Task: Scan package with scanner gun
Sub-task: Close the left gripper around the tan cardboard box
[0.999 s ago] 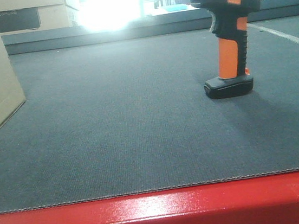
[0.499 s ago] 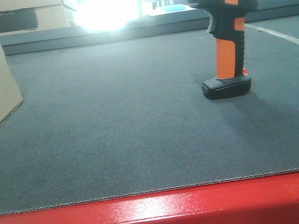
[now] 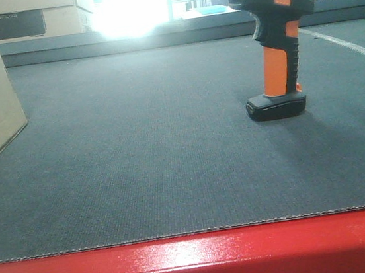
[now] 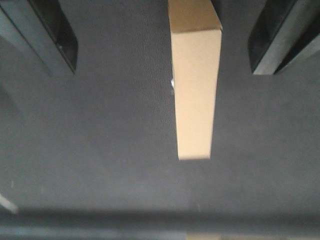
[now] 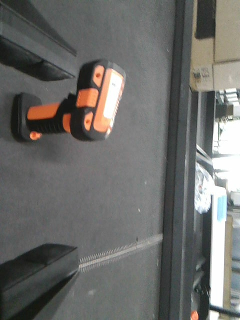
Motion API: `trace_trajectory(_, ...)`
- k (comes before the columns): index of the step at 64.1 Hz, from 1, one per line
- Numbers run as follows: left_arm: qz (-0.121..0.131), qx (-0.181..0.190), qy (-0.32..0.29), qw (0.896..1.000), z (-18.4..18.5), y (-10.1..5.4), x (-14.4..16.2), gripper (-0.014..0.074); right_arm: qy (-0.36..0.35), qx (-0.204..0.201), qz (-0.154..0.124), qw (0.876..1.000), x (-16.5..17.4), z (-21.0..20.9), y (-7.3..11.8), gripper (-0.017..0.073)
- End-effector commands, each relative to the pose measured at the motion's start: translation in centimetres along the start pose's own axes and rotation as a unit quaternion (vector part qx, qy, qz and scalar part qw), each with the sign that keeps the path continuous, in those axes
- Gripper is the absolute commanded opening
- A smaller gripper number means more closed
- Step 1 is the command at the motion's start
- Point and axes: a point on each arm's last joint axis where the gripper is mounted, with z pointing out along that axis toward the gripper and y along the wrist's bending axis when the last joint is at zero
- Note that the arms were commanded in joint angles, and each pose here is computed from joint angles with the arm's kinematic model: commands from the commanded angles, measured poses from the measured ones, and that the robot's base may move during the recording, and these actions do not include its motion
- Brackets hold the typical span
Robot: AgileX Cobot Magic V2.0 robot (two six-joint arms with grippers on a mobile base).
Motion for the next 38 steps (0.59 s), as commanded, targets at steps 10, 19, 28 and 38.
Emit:
trace_trajectory(10, 0.009, -0.020, 0.140, 0.990, 6.0, 0.5, -3.9, 0.0601, 0.002, -0.040, -0.004, 0.999, -0.1, 0.3, 1.1, 0.0568)
trace_trajectory(19, 0.024, -0.038, 0.221, 0.974, 10.6, 2.0, -5.7, 0.0601, 0.002, -0.047, -0.005, 0.999, -0.1, 0.3, 1.3, 0.0568)
trace_trajectory(28, 0.034, -0.036, 0.263, 0.964, 14.9, 2.7, -6.0, 0.0601, 0.002, -0.047, -0.005, 0.999, -0.1, 0.3, 1.3, 0.0568)
trace_trajectory(38, 0.037, -0.026, 0.295, 0.954, 18.4, 2.8, -4.9, 0.0601, 0.002, -0.047, -0.005, 0.999, -0.1, 0.3, 1.3, 0.0568)
